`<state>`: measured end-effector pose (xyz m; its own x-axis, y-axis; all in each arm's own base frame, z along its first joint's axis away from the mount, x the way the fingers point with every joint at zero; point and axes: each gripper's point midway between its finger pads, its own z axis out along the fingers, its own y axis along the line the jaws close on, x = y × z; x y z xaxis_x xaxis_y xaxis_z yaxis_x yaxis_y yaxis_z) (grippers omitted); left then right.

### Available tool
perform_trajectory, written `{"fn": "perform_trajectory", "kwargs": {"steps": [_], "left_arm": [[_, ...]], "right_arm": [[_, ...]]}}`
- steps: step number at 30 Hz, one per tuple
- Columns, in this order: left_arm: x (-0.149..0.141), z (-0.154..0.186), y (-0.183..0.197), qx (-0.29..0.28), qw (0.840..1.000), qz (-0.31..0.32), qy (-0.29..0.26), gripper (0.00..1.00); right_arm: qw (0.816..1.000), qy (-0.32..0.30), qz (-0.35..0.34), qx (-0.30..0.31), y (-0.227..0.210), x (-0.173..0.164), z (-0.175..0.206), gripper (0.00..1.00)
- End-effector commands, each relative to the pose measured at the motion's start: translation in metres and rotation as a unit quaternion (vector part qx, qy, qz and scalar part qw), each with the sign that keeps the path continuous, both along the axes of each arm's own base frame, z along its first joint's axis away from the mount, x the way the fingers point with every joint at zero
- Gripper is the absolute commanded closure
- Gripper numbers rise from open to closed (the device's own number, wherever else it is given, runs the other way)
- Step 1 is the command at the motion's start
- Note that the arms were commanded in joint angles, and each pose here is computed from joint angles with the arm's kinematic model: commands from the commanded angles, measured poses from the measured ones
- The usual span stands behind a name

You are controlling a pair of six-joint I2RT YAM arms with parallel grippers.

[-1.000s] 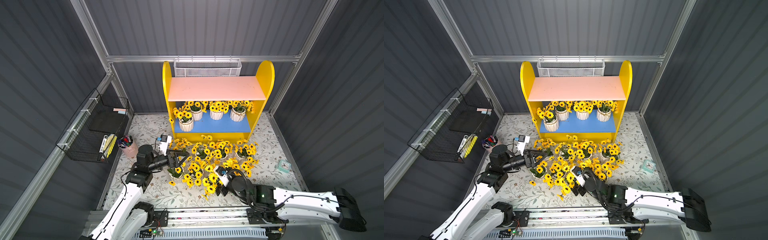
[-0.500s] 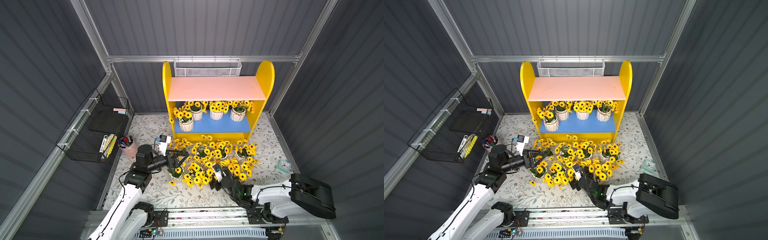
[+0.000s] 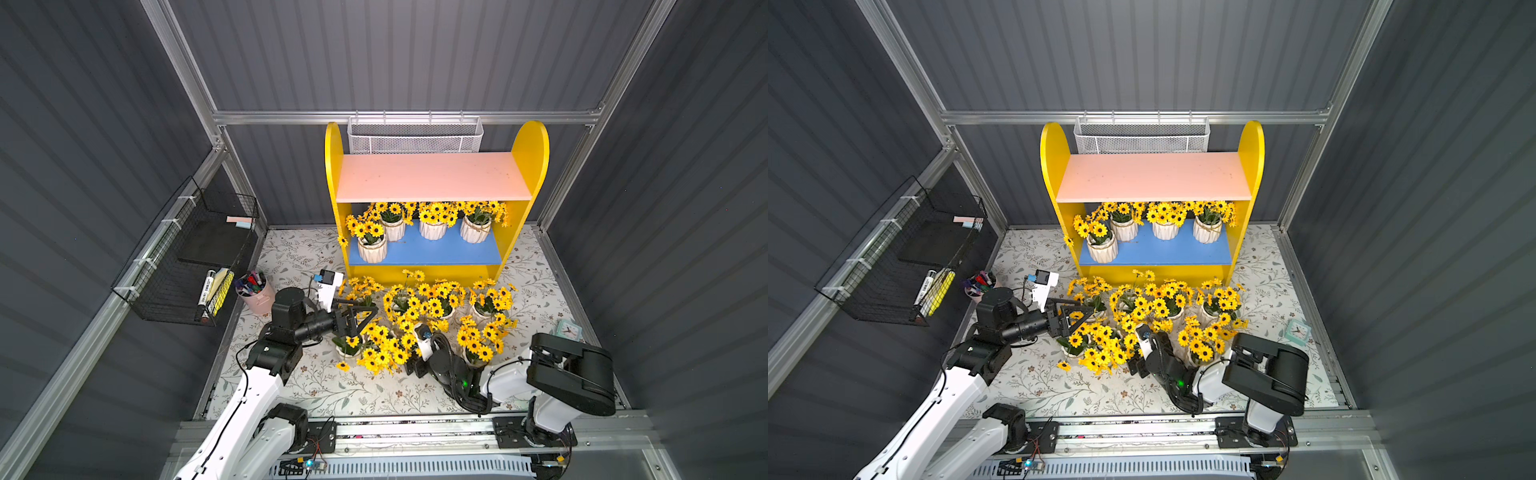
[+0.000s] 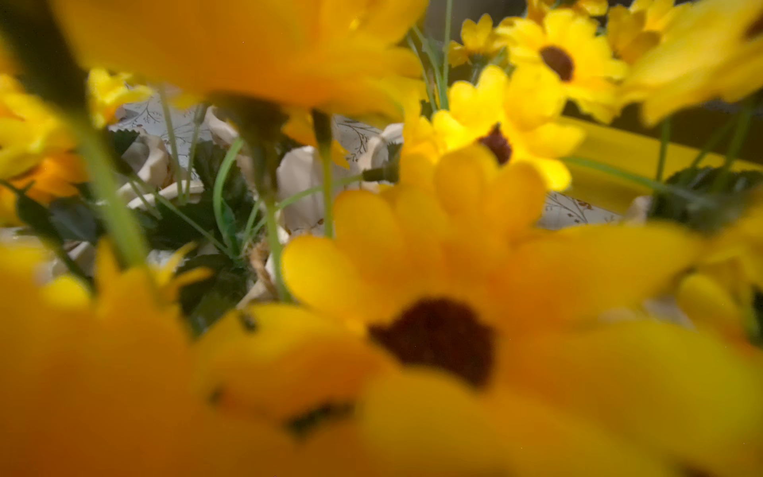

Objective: Take the sunflower pots off the shelves
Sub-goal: Place the sunflower pot at the center of the board.

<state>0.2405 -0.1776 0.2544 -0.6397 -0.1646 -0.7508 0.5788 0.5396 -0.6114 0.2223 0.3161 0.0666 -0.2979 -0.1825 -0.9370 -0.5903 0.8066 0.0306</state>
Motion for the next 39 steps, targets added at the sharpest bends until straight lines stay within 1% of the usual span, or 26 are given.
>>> {"fn": "perform_trajectory", "kwargs": {"steps": [1,4,5,6,7,9,10,14,17,20,25,27,28,29,32,34,35,36,39], "left_arm": [[-0.002,0.012,-0.001,0.010,1.000,-0.007,-0.021,0.01],[-0.002,0.011,-0.001,0.014,1.000,-0.009,-0.020,0.01],[-0.003,0.010,-0.001,0.016,1.000,-0.009,-0.020,0.01],[-0.003,0.011,-0.001,0.017,1.000,-0.009,-0.020,0.01],[-0.003,0.011,-0.001,0.017,1.000,-0.009,-0.020,0.01],[-0.003,0.012,-0.001,0.018,1.000,-0.010,-0.022,0.01],[-0.003,0.013,-0.001,0.017,1.000,-0.009,-0.023,0.01],[-0.002,0.014,-0.001,0.017,0.999,-0.010,-0.026,0.01],[-0.002,0.017,-0.002,0.017,0.999,-0.013,-0.030,0.01],[-0.001,0.020,-0.003,0.016,0.999,-0.016,-0.033,0.01],[-0.003,0.028,-0.004,0.013,0.999,-0.023,-0.044,0.01],[-0.005,0.032,-0.004,0.015,0.998,-0.026,-0.050,0.01],[-0.006,0.033,-0.004,0.016,0.998,-0.028,-0.052,0.01],[-0.006,0.035,-0.004,0.016,0.998,-0.029,-0.054,0.01],[-0.005,0.041,-0.006,0.012,0.997,-0.035,-0.060,0.00],[-0.004,0.045,-0.008,0.009,0.997,-0.039,-0.065,0.00],[-0.003,0.047,-0.008,0.007,0.997,-0.040,-0.067,0.01],[-0.003,0.048,-0.009,0.005,0.997,-0.042,-0.069,0.00],[-0.005,0.049,-0.009,0.004,0.996,-0.046,-0.072,0.01]], "right_arm": [[1.000,-0.003,0.012,0.017,0.013,-0.002,-0.002,1.00],[1.000,-0.010,0.021,0.017,0.016,-0.003,-0.005,1.00],[1.000,-0.008,0.021,0.015,0.017,-0.003,-0.007,0.79],[1.000,-0.009,0.018,0.014,0.016,-0.002,-0.006,0.51],[1.000,-0.011,0.017,0.011,0.014,-0.002,-0.007,0.32],[1.000,-0.012,0.009,0.013,0.009,-0.002,-0.003,0.08],[1.000,-0.012,0.009,0.010,0.008,-0.003,-0.001,0.01],[1.000,-0.001,0.005,-0.016,0.000,-0.006,0.011,0.01],[0.997,0.044,0.003,-0.060,-0.011,-0.013,0.015,0.01],[0.995,0.048,0.003,-0.083,-0.020,-0.015,0.024,0.01],[0.985,0.115,0.042,-0.125,-0.033,-0.042,0.022,0.01],[0.983,0.127,0.063,-0.120,-0.039,-0.056,0.041,0.01],[0.983,0.129,0.061,-0.114,-0.041,-0.057,0.051,0.01],[0.983,0.131,0.073,-0.110,-0.042,-0.062,0.067,0.01],[0.984,0.134,0.037,-0.111,-0.061,-0.060,0.105,0.01],[0.984,0.130,-0.013,-0.123,-0.082,-0.053,0.123,0.02],[0.983,0.126,-0.041,-0.128,-0.093,-0.049,0.134,0.03],[0.980,0.128,-0.075,-0.135,-0.108,-0.046,0.143,0.04],[0.966,0.138,-0.165,-0.146,-0.155,-0.047,0.166,0.13]]}}
